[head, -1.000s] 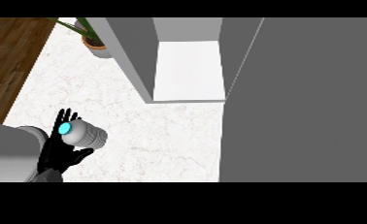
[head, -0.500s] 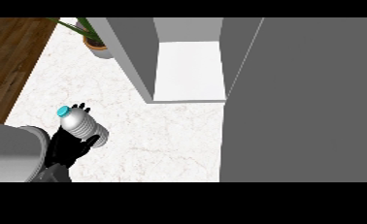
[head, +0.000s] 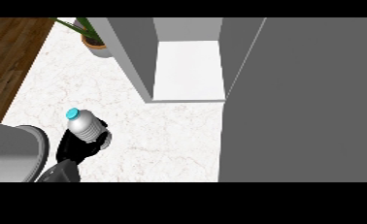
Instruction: Pick up the bottled water, place it into the cabinet and close the cabinet
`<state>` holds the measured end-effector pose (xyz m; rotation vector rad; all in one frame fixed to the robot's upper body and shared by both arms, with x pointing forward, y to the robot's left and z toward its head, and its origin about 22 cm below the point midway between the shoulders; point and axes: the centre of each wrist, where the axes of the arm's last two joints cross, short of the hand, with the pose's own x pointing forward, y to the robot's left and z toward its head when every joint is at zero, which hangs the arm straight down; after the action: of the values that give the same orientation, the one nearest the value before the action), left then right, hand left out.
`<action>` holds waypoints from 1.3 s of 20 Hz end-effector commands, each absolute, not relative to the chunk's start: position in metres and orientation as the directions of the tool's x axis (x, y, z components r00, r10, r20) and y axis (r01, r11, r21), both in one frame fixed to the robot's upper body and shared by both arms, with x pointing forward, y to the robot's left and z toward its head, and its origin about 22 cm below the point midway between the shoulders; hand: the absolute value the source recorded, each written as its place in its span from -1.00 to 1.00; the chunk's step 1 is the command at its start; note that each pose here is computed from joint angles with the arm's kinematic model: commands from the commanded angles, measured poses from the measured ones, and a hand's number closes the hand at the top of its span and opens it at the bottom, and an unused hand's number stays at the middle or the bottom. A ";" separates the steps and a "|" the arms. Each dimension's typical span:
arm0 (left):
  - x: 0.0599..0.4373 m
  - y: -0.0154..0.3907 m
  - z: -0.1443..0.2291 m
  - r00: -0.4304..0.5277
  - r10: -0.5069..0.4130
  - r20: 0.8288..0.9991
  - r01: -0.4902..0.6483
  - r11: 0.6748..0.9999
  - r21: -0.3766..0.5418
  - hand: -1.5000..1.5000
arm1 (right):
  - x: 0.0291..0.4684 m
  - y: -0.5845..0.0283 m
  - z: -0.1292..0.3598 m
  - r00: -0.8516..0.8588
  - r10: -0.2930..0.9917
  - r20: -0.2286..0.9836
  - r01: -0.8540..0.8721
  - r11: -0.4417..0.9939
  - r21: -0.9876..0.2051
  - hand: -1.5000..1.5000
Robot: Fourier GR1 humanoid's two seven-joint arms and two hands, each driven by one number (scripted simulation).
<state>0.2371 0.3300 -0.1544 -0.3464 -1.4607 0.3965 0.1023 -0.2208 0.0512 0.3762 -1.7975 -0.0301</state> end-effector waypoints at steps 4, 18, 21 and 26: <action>0.229 0.312 -0.165 -0.001 0.497 0.868 0.014 0.868 -0.497 1.00 | 0.100 -0.225 0.059 -0.213 -0.269 0.939 -0.234 0.947 0.218 -1.00; 0.241 0.305 -0.151 -0.024 0.553 0.833 0.034 0.833 -0.552 1.00 | 0.107 -0.233 0.047 -0.211 -0.259 0.943 -0.234 0.950 0.208 -1.00; 0.251 0.303 -0.141 -0.020 0.574 0.819 0.050 0.818 -0.573 1.00 | 0.095 -0.212 0.048 -0.194 -0.274 0.942 -0.248 0.943 0.223 -1.00; 0.241 0.294 -0.122 -0.007 0.539 0.842 0.071 0.840 -0.537 1.00 | 0.109 -0.217 0.061 -0.196 -0.271 0.942 -0.244 0.944 0.221 -1.00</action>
<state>0.2448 0.2989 -0.1338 -0.4869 -1.5347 0.4139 0.1017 -0.2246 0.0513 0.3802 -1.7877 -0.0278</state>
